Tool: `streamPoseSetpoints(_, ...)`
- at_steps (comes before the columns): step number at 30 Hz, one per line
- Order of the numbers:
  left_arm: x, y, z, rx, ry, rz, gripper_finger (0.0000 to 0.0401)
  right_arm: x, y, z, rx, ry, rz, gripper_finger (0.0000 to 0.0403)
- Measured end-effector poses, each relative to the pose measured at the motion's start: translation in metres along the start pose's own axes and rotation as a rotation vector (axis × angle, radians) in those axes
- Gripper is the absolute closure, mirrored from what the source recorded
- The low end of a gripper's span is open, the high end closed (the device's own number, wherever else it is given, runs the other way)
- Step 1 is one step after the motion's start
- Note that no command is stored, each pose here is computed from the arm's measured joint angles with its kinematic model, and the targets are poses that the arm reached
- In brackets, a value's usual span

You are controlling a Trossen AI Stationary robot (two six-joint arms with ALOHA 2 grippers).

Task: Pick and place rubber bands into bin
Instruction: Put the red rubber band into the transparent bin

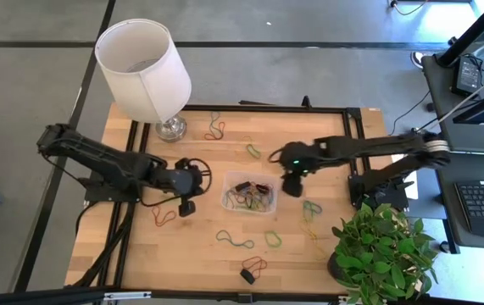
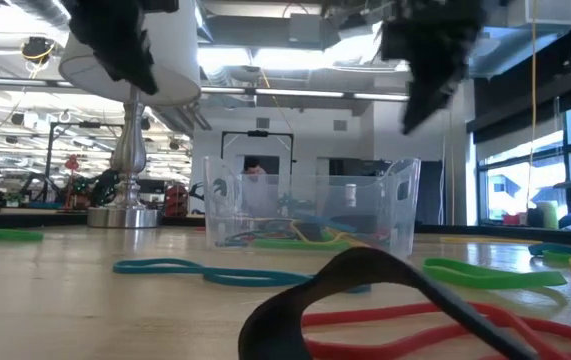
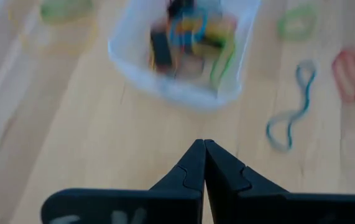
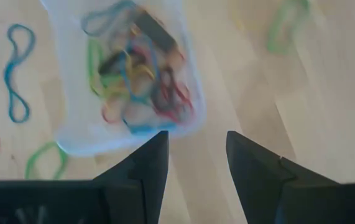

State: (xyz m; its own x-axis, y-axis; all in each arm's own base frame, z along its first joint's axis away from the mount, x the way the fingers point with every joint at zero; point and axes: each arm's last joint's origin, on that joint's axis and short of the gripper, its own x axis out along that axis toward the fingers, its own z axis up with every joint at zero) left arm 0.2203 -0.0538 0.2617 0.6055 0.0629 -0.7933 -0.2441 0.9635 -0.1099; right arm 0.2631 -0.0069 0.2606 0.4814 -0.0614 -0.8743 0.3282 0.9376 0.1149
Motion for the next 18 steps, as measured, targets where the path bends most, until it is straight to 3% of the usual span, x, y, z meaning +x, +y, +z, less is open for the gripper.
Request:
streamPoseSetpoints(5,-0.006,-0.006,0.009,-0.088,0.255,0.069,0.0398,-0.010,-0.029,-0.042,0.110,-0.032,-0.018,0.0238)
streamPoseSetpoints(10,0.000,-0.006,0.001,-0.244,0.426,0.104,0.0383,-0.015,-0.043,-0.067,0.197,-0.109,-0.008,0.0238)
streamPoseSetpoints(18,0.017,-0.012,-0.030,-0.487,0.546,0.198,0.0289,-0.018,-0.048,-0.079,0.213,-0.136,0.022,0.0238)
